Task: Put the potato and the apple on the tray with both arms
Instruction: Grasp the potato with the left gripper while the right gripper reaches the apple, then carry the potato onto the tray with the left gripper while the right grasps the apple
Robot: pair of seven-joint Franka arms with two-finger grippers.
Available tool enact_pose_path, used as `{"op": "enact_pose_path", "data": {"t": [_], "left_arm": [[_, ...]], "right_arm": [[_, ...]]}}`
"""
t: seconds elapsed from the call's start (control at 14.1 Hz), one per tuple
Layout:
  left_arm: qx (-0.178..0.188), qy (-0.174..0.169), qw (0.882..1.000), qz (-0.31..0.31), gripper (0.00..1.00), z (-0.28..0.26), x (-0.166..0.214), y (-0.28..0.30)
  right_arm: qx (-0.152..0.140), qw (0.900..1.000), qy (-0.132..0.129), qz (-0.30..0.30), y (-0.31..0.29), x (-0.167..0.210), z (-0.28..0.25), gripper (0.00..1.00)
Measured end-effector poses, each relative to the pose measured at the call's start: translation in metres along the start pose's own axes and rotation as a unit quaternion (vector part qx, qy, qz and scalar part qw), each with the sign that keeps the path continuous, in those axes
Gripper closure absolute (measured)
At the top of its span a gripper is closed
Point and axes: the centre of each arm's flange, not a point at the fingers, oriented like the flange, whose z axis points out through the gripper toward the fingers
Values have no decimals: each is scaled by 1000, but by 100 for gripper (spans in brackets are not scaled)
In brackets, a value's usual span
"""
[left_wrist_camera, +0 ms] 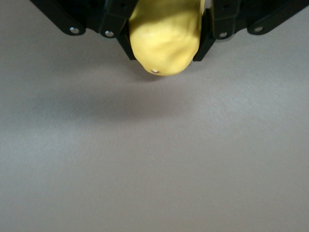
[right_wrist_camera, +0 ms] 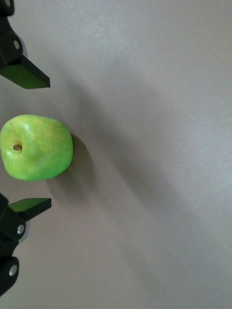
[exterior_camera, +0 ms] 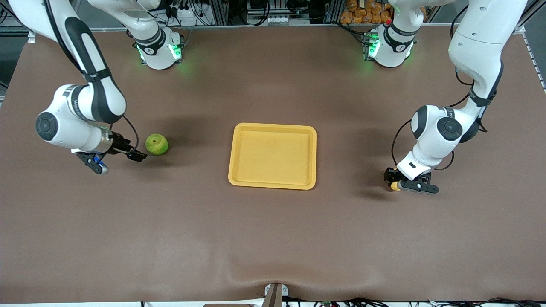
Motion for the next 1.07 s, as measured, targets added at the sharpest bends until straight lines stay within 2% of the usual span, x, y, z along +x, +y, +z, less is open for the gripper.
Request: {"op": "enact_pose_path", "data": {"t": [0.21,0.36,0.71,0.92,1.07], "left_arm": [[5,30,999,-19,48,-29,19,-1],[6,36,999,-33,48,-43,32,1],[7,-23,997,-80,48,-97,100,59],[4,-31,994,-103,48,-125,124,121],[3,-35,994,-107,48,-118,122,163]], "right_arm": [[-3,1000,-3,26,-14,-13,5,0],[-6,1000,-6,29,-14,-18,11,0],[-16,999,-15,34,-4,-26,29,0],[-11,999,-3,37,2,-29,41,0],[-10,999,0,38,5,-32,46,0]]}}
